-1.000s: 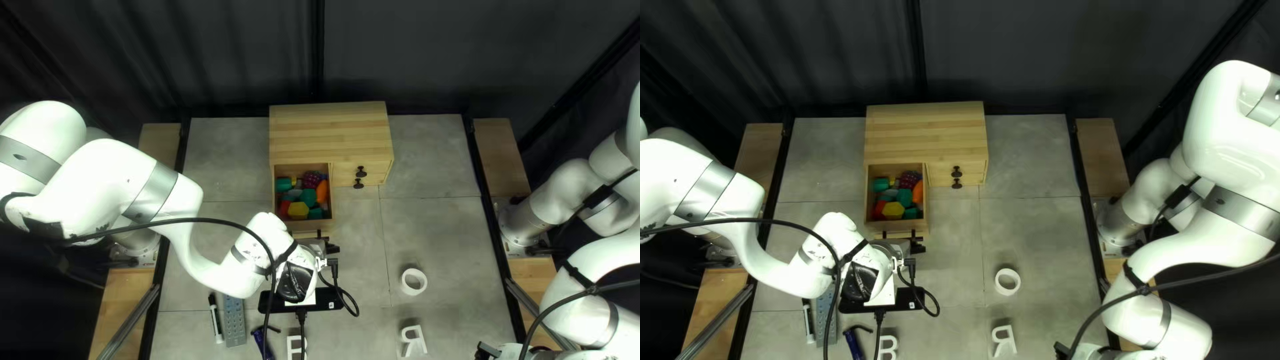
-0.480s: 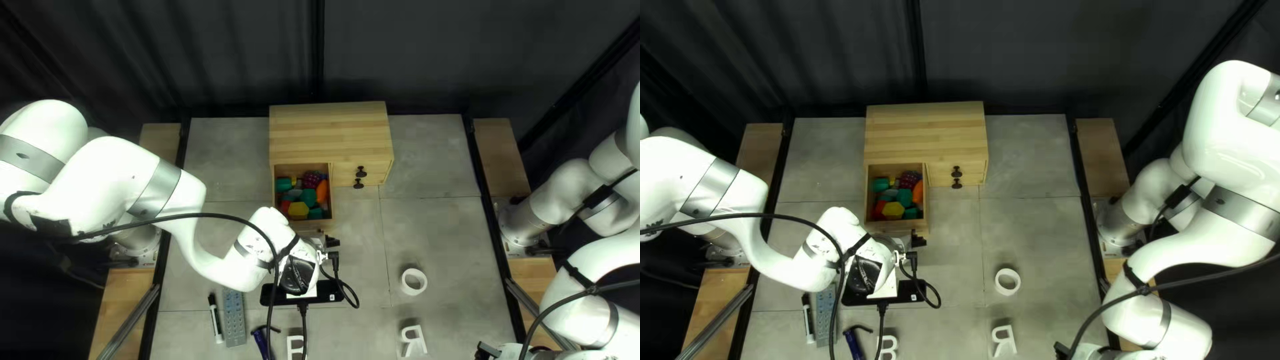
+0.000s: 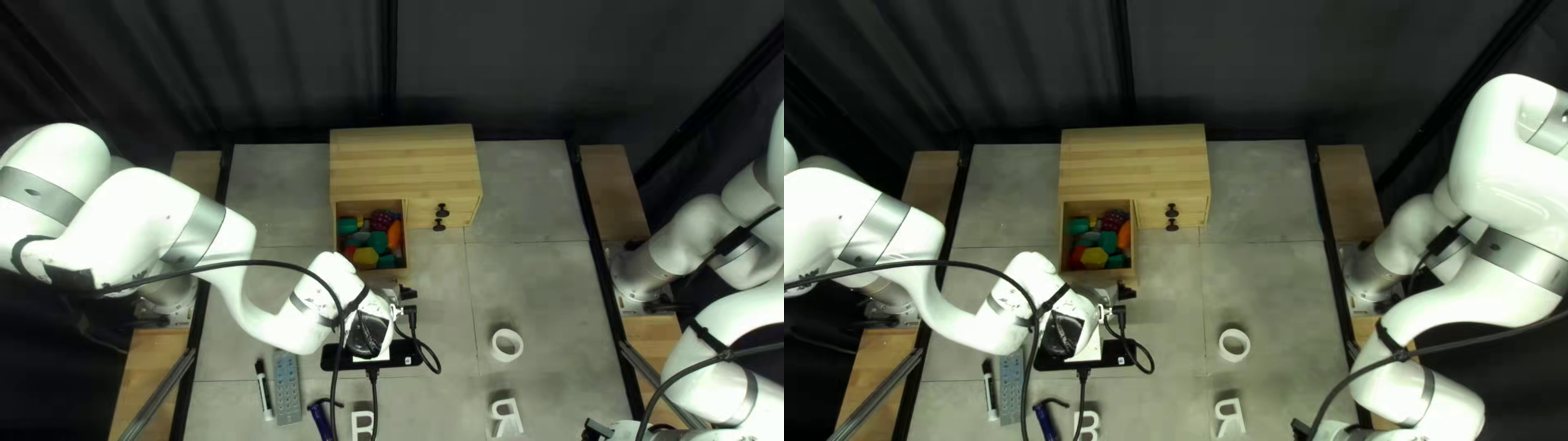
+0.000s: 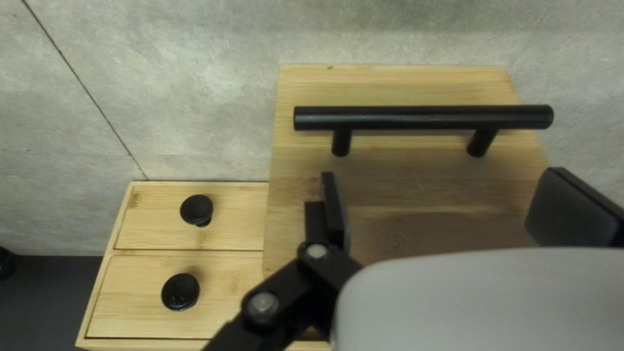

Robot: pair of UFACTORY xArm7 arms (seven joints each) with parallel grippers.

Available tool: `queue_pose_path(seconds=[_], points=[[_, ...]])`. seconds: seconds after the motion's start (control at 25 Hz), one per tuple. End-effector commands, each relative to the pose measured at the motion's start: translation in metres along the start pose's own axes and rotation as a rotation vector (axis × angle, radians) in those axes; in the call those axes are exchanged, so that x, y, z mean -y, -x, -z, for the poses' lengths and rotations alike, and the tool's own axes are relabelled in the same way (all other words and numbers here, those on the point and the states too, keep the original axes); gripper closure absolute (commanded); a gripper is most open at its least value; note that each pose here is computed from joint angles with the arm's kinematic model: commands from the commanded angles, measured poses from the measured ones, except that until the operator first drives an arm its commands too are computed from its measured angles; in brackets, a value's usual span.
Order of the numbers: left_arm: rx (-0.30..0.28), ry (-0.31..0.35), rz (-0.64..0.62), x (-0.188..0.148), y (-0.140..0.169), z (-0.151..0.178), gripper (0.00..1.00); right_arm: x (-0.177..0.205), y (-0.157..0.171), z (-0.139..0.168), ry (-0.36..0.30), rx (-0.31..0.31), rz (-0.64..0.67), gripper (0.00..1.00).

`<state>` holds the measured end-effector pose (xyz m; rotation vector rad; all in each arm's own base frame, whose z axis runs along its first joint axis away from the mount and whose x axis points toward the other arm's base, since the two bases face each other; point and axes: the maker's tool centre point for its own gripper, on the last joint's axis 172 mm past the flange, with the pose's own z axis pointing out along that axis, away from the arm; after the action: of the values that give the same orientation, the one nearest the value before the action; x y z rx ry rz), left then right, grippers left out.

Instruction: Open drawers and place objects into drawer and close

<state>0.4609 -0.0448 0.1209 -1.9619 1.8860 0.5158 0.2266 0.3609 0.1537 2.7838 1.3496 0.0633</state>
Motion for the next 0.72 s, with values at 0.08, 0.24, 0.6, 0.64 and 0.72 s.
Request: queue_pose_path(seconds=[0.08,0.24,0.6,0.64,0.72], points=[[0.006,0.002,0.002,0.0012,0.0045,-0.0003,0.0,0.0,0.0,0.0,0.0,0.0,0.0,0.0],[0.008,0.004,0.004,0.0007,0.005,-0.0024,0.0,0.0,0.0,0.0,0.0,0.0,0.0,0.0],[0.013,0.002,0.014,0.001,0.0077,-0.0056,0.0,0.0,0.0,0.0,0.0,0.0,0.0,0.0],[0.013,0.001,0.015,0.0012,0.008,-0.0056,0.0,0.0,0.0,0.0,0.0,0.0,0.0,0.0],[0.016,0.001,0.016,0.0026,0.0091,-0.0055,0.0,0.0,0.0,0.0,0.0,0.0,0.0,0.0]])
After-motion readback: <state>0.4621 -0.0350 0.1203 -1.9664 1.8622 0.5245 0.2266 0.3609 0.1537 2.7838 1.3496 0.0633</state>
